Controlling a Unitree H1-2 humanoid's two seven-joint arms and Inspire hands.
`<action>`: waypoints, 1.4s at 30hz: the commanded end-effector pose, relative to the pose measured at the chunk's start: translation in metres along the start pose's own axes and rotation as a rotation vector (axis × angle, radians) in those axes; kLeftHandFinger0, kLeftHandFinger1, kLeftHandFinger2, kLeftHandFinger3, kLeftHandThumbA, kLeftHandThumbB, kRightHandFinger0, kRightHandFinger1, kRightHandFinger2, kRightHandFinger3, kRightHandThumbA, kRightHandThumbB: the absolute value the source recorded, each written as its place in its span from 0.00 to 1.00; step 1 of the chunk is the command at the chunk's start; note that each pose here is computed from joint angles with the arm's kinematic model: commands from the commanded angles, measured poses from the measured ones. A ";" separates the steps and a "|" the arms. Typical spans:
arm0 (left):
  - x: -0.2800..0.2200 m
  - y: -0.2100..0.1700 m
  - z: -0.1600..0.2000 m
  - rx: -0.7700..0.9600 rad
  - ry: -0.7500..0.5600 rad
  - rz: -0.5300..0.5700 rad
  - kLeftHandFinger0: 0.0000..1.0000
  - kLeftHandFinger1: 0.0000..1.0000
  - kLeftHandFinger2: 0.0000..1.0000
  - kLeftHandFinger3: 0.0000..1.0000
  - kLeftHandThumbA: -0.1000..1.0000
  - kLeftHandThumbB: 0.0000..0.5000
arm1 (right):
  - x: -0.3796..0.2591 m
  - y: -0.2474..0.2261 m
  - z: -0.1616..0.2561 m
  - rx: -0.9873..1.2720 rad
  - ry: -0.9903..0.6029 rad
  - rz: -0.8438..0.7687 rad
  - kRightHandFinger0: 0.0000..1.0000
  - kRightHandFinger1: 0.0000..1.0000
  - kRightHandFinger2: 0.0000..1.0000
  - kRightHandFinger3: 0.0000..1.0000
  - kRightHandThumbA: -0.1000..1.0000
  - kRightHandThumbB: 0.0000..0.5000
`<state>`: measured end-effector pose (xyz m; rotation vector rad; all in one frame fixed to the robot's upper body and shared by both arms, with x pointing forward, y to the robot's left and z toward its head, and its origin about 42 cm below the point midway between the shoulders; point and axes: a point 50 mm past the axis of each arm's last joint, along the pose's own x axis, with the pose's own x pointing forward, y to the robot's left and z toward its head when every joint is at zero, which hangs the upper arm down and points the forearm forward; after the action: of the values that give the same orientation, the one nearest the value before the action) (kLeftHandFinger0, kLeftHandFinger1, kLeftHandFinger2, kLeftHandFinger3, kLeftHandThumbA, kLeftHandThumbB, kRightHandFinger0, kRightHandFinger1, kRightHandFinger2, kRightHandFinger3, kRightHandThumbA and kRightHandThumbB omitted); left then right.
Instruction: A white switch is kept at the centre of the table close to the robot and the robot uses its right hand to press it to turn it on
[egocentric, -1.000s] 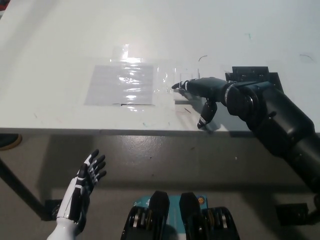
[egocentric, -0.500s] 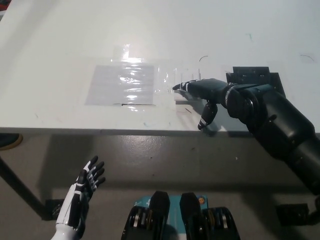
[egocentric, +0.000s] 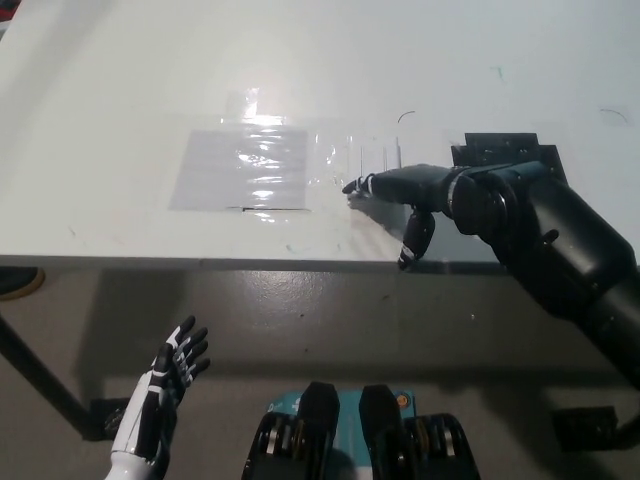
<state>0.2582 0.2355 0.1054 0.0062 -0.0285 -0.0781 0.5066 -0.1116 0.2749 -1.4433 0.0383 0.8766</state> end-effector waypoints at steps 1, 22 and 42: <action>0.000 0.000 0.009 0.014 -0.045 -0.014 1.00 1.00 1.00 1.00 1.00 0.00 | -0.017 -0.027 0.008 -0.006 -0.021 0.008 1.00 1.00 1.00 1.00 1.00 0.72; 0.004 0.002 0.010 -0.017 -0.066 -0.012 1.00 1.00 1.00 1.00 1.00 0.03 | -0.253 -0.124 -0.033 0.357 -0.493 -0.689 1.00 1.00 1.00 1.00 1.00 0.55; 0.015 -0.001 0.016 -0.054 -0.123 -0.042 1.00 1.00 1.00 1.00 1.00 0.24 | -0.227 0.186 -0.008 1.128 -0.641 -0.978 1.00 1.00 1.00 1.00 1.00 0.37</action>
<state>0.2657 0.2341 0.1092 -0.0130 -0.0462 -0.0857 0.2829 -0.2569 0.2758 -0.3302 -0.3913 0.4794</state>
